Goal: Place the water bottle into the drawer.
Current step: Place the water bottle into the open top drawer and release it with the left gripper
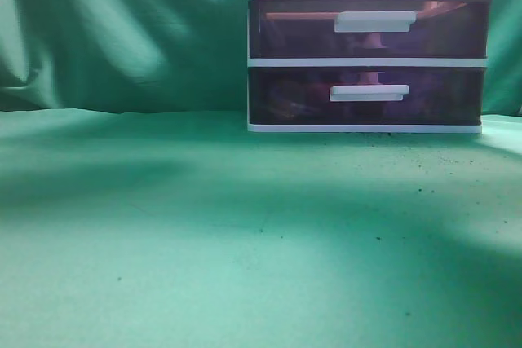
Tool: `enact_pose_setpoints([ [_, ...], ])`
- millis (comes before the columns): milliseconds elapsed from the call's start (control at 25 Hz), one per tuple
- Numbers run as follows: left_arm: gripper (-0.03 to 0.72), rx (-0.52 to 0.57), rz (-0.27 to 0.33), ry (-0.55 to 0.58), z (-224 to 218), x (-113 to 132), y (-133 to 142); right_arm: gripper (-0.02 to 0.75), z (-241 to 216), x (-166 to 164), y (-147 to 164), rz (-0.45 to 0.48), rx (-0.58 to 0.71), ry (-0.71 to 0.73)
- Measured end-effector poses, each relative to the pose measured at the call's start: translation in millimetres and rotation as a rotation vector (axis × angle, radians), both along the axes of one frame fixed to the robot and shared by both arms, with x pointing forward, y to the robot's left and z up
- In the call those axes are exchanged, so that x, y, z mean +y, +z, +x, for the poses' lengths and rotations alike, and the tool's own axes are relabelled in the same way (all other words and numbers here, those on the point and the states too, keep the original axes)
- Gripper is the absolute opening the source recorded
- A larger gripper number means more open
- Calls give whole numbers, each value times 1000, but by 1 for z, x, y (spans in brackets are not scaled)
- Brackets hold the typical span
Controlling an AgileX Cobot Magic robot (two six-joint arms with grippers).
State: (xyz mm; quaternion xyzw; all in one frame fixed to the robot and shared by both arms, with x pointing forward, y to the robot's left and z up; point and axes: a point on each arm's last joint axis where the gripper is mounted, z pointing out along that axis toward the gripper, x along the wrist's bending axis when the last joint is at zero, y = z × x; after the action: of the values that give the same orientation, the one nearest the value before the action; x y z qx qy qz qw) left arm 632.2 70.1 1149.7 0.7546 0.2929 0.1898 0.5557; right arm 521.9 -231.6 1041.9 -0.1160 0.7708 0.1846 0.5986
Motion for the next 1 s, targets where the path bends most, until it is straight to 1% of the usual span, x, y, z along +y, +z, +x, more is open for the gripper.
enact_pose_setpoints([
  [120, 581, 8, -55, 0, 3, -3, -1, 104, 0, 0, 0, 5, 4, -2],
  [160, 611, 3, -76, -8, 4, -5, -2, 104, 0, 0, 0, 5, 4, -2],
  [280, 604, -35, -146, -31, 8, -11, -4, 104, 0, 0, 0, 9, 8, -5],
  [400, 604, -44, -249, -32, 16, -20, -13, 104, 0, 0, 0, 9, 9, -4],
  [480, 604, -57, -288, -47, 18, -32, -21, 104, 0, 0, 0, 10, 9, -4],
  [560, 604, -78, -291, -72, 21, -46, -29, 104, 0, 0, 0, 9, 9, -5],
  [720, 604, -156, -277, -158, 20, -89, -38, 104, 0, 0, -1, 32, 22, -11],
  [760, 604, -191, -270, -188, 18, -102, -39, 104, 0, 0, -1, 42, 29, -13],
  [840, 604, -276, -260, -232, 16, -120, -36, 104, 0, 0, -1, 53, 36, -14],
  [920, 604, -347, -263, -257, 17, -131, -30, 104, 0, 0, -1, 58, 41, -16],
  [1000, 604, -393, -275, -255, 19, -134, -22, 104, 0, 0, -1, 59, 46, -19],
])
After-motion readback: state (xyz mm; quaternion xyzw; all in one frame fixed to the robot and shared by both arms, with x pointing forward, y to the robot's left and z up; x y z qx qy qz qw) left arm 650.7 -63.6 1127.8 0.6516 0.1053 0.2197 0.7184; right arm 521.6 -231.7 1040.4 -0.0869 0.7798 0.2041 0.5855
